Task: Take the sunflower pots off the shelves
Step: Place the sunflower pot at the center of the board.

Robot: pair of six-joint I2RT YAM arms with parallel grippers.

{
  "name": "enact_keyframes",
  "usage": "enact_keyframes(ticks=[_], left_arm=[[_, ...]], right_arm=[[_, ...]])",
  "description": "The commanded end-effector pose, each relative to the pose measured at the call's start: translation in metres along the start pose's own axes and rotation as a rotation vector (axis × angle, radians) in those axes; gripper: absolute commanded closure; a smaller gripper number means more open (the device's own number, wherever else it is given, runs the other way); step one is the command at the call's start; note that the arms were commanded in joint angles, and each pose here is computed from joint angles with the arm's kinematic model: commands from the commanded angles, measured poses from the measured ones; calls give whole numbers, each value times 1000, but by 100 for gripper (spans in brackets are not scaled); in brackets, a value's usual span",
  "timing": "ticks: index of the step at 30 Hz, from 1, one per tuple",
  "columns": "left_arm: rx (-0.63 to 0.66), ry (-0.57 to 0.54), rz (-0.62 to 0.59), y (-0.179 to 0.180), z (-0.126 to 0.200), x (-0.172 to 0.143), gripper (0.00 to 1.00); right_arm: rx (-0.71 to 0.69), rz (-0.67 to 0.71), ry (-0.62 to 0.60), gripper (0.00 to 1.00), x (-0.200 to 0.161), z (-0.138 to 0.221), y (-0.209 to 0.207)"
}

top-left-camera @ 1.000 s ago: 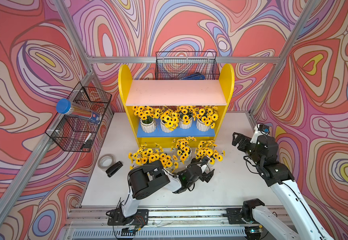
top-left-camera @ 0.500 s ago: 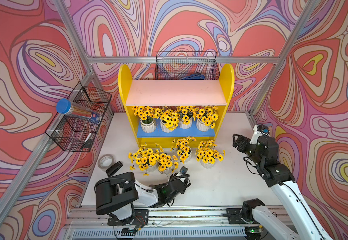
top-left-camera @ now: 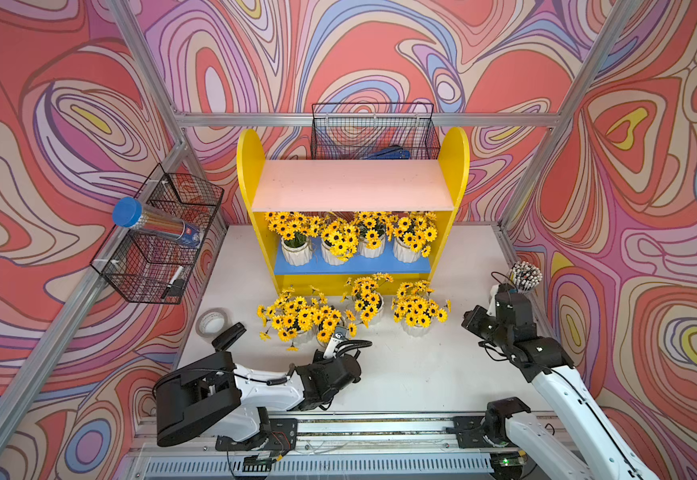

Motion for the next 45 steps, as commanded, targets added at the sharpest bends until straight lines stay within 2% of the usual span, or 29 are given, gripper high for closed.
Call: enact_keyframes(ticks=[1, 4, 9, 13, 20, 22, 27, 29, 31, 35, 41, 45], left_arm=[[68, 53, 77, 20, -9, -14, 100], [54, 59, 80, 23, -16, -12, 100], [44, 66, -37, 17, -28, -3, 100], [21, 87, -24, 25, -42, 0, 100], [6, 93, -72, 30, -52, 15, 100], [-26, 97, -53, 28, -49, 15, 100], [-71, 81, 127, 37, -22, 8, 100], [-102, 94, 147, 38, -11, 5, 100], [-76, 117, 149, 45, -2, -2, 100], [-19, 142, 238, 61, 8, -19, 100], [174, 239, 357, 86, 12, -41, 100], [304, 232, 395, 98, 8, -38, 100]], right_arm=[[67, -85, 95, 100, -19, -16, 1], [85, -108, 155, 100, -32, -32, -2], [183, -170, 262, 100, -55, -63, 3], [217, -174, 331, 100, -74, -83, 12], [229, -120, 287, 100, -65, -99, 26], [221, -99, 272, 100, -58, -104, 31], [237, -55, 251, 100, -45, -122, 46], [249, -47, 239, 100, -41, -127, 51], [272, -51, 253, 100, -41, -131, 56], [307, -54, 256, 100, -42, -134, 61], [321, -19, 231, 100, -34, -125, 68], [336, 3, 226, 100, -34, -113, 70]])
Point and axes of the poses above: each gripper's point midway between its finger pads, its own z axis back along the fingers, its own y axis along the line the jaws close on, x = y × z, the point moved 2 cm from there along z, back along the fingers, and after that the axes turned 9 degrees about -z, right-handed, at the moved point
